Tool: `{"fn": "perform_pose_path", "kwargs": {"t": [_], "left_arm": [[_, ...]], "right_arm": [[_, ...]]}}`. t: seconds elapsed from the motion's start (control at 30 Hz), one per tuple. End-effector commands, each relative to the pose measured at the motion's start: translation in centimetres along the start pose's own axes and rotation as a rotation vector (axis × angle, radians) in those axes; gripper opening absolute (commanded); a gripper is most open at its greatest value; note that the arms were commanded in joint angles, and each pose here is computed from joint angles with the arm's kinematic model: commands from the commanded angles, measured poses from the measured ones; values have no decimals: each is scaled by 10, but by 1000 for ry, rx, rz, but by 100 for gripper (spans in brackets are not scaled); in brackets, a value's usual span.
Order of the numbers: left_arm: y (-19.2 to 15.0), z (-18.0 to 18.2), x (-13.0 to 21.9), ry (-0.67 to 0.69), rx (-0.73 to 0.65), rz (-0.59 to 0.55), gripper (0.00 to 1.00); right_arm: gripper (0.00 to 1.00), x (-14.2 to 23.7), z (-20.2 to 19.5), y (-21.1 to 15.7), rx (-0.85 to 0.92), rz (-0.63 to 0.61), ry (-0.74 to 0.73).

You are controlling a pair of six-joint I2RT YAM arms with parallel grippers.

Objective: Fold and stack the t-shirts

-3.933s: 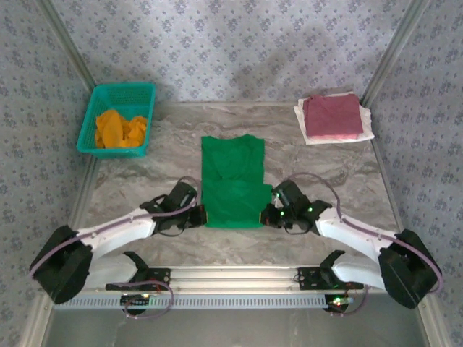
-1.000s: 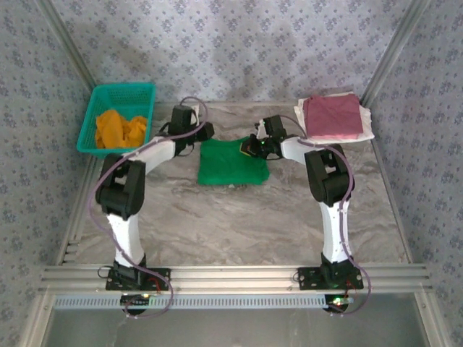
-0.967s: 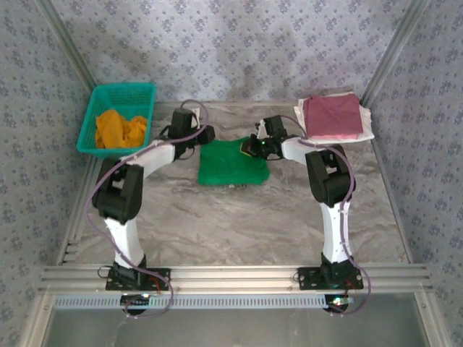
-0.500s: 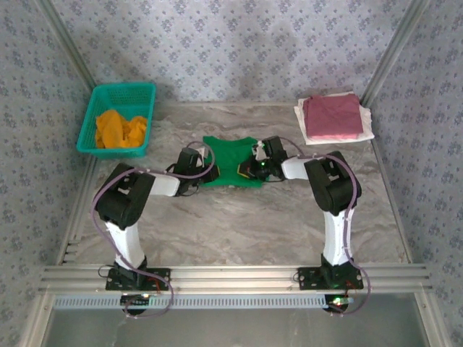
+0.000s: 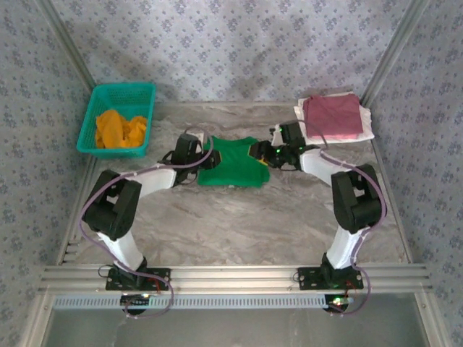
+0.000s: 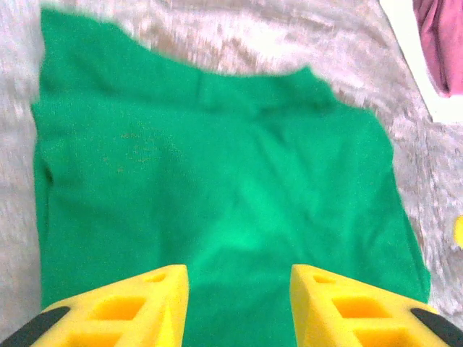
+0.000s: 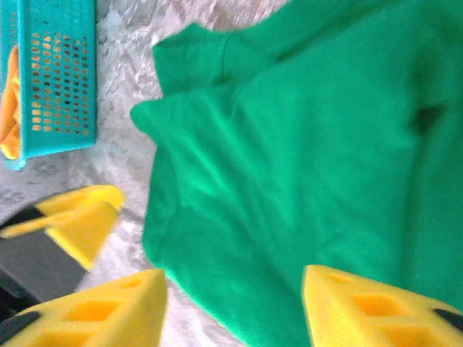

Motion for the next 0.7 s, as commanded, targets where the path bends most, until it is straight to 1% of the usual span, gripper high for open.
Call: {"fn": "perform_pose_path", "kwargs": {"t": [0.0,0.03,0.07,0.13,0.2,0.23,0.27,0.4,0.57,0.67], "left_arm": [[0,13,-18,116,-45,69,38],[-4,16,-26,128,-41,92,34],[-8,19,-32,134,-34,101,34],[-17,24,-39,142,-22,105,35],[-25,29,-44,164,-17,124,36],[-29,31,-47,179,-14,138,36],[-32,33,-49,190,-12,151,35],[-41,39,-51,204,-17,161,35],[-43,40,-53,196,-11,165,34],[-44,38,-54,191,-15,166,34]], "right_arm": [[59,0,-28,-13,-7,118,-176],[60,1,-28,-5,-4,109,-177],[61,-1,-31,-4,-3,103,-185],[67,-2,-33,-1,3,98,-206],[71,-3,-35,0,14,103,-242],[76,-4,-37,1,16,106,-261],[78,-6,-38,2,18,112,-259],[79,-21,-42,1,23,150,-246],[79,-48,-38,-2,-2,188,-139],[79,-60,-29,-1,16,202,-109]]}}
Point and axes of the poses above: each hand's point on the last joint's axis, 136 mm out from that joint toward the fingers, its own x axis back along the fingers, its own z axis along the line the jaws close on, y = z × x, the point moved 9 cm from there along x, back along the fingers, and after that the axes turned 9 degrees about x, right-handed, at the moved point
